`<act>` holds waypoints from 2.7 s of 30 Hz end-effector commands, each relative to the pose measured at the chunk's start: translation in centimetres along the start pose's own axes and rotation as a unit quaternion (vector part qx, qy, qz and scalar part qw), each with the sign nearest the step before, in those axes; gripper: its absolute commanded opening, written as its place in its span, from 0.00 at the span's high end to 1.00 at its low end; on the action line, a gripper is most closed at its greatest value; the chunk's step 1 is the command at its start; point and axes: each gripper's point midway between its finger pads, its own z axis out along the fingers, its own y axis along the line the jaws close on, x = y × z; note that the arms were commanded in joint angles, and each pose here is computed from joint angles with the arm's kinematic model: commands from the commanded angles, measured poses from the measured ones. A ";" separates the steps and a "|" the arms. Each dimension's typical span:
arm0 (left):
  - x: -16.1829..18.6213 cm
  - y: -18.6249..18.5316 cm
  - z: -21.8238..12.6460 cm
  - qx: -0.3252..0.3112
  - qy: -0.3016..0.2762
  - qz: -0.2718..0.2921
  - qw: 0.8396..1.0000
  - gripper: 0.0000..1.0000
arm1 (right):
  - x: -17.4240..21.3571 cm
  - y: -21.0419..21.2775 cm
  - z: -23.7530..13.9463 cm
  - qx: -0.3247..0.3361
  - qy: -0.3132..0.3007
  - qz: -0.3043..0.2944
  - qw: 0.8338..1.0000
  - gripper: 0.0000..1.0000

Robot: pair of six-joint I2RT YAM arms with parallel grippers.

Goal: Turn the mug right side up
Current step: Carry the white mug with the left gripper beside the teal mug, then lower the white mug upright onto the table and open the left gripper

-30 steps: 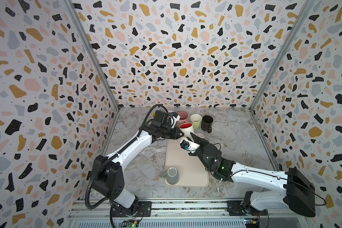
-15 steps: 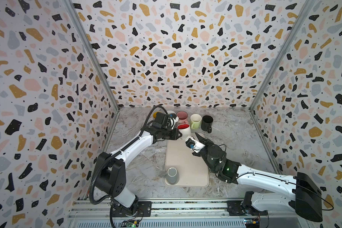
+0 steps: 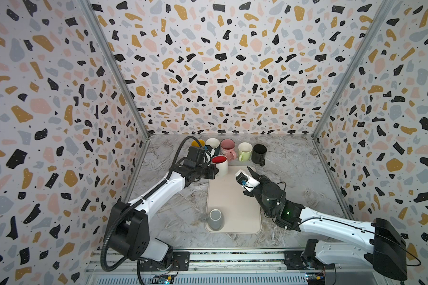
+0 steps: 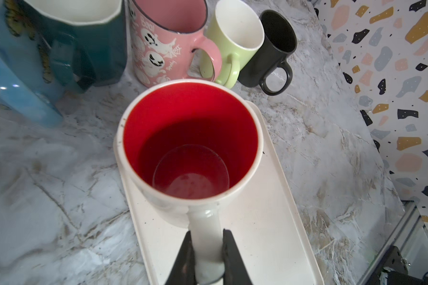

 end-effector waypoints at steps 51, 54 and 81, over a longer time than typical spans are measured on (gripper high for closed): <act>0.4 10.4 -1.1 -0.185 -0.204 -0.046 0.960 1.00 | 1.0 -2.3 0.0 0.026 0.007 0.035 0.999 0.68; 0.7 10.6 -0.6 -0.188 -0.199 -0.046 0.961 1.00 | 1.2 -2.3 0.1 0.025 0.009 0.038 0.999 0.68; 4.7 13.3 1.7 -0.229 -0.144 -0.078 0.960 1.00 | 1.7 -2.1 0.2 0.022 0.014 0.050 0.998 0.66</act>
